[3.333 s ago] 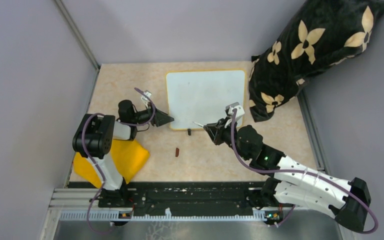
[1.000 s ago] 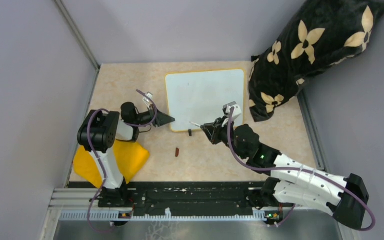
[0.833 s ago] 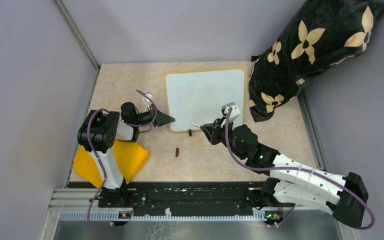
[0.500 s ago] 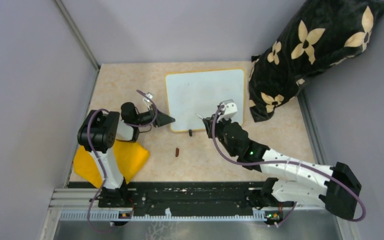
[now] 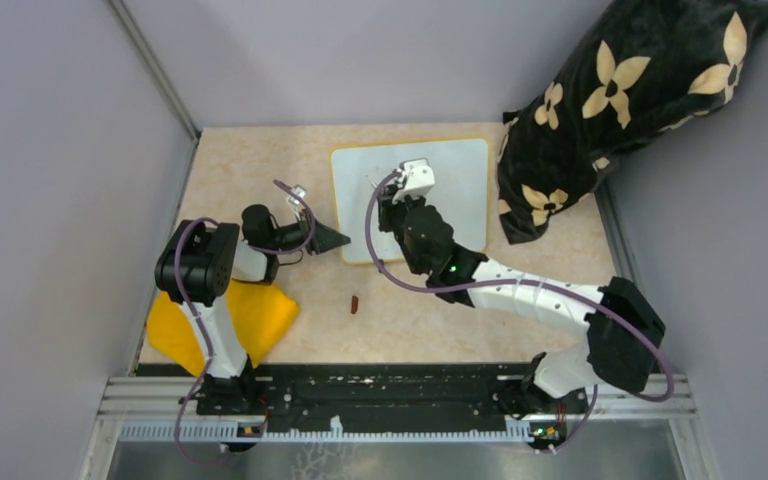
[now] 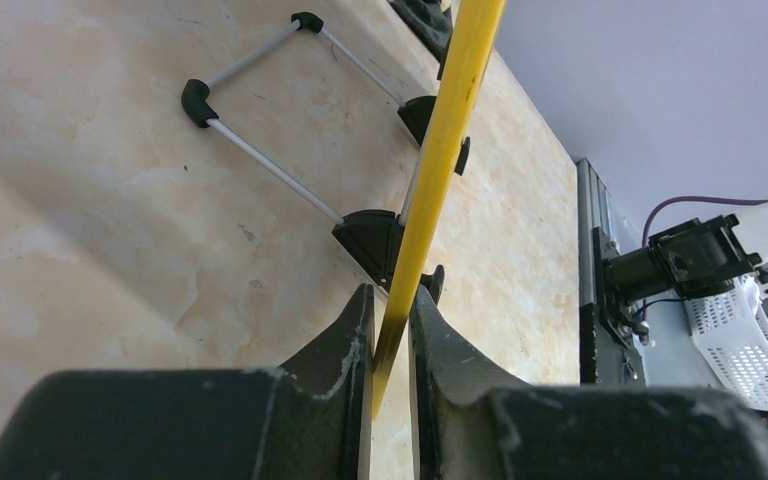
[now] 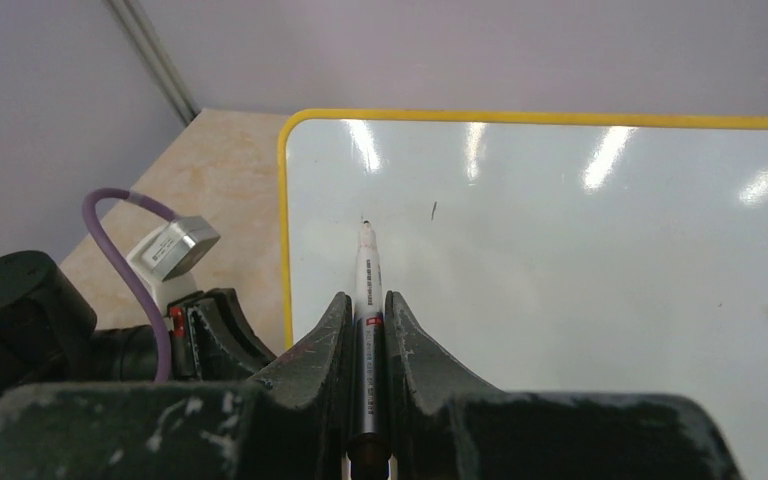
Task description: Write a sentence on the whiteboard
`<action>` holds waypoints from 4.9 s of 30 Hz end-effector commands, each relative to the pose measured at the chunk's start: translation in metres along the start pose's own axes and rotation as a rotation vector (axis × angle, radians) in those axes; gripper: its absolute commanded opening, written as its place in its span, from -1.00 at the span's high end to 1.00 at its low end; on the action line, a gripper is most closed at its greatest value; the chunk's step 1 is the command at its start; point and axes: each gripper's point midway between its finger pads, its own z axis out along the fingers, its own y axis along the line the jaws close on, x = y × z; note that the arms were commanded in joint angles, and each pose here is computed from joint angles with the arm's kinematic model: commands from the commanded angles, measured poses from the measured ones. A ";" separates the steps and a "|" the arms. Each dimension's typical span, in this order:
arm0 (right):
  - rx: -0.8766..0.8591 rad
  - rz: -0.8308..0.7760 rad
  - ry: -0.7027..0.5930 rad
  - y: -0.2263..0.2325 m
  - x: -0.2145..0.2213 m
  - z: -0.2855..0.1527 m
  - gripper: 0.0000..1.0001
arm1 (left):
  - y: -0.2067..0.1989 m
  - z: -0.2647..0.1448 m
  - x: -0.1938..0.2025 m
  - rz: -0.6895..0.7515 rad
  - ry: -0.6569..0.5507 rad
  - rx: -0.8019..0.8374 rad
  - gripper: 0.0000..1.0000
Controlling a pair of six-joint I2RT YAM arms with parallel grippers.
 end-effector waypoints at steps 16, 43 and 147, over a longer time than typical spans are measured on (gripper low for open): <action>-0.056 0.098 -0.078 0.018 -0.024 0.048 1.00 | 0.002 0.000 0.004 0.013 0.014 -0.020 0.83; 0.016 0.102 -0.001 -0.006 0.014 0.057 1.00 | 0.000 0.000 0.001 0.029 0.007 -0.014 0.97; -0.023 0.131 0.056 -0.021 0.012 0.038 1.00 | 0.002 0.000 0.004 0.025 0.012 -0.023 1.00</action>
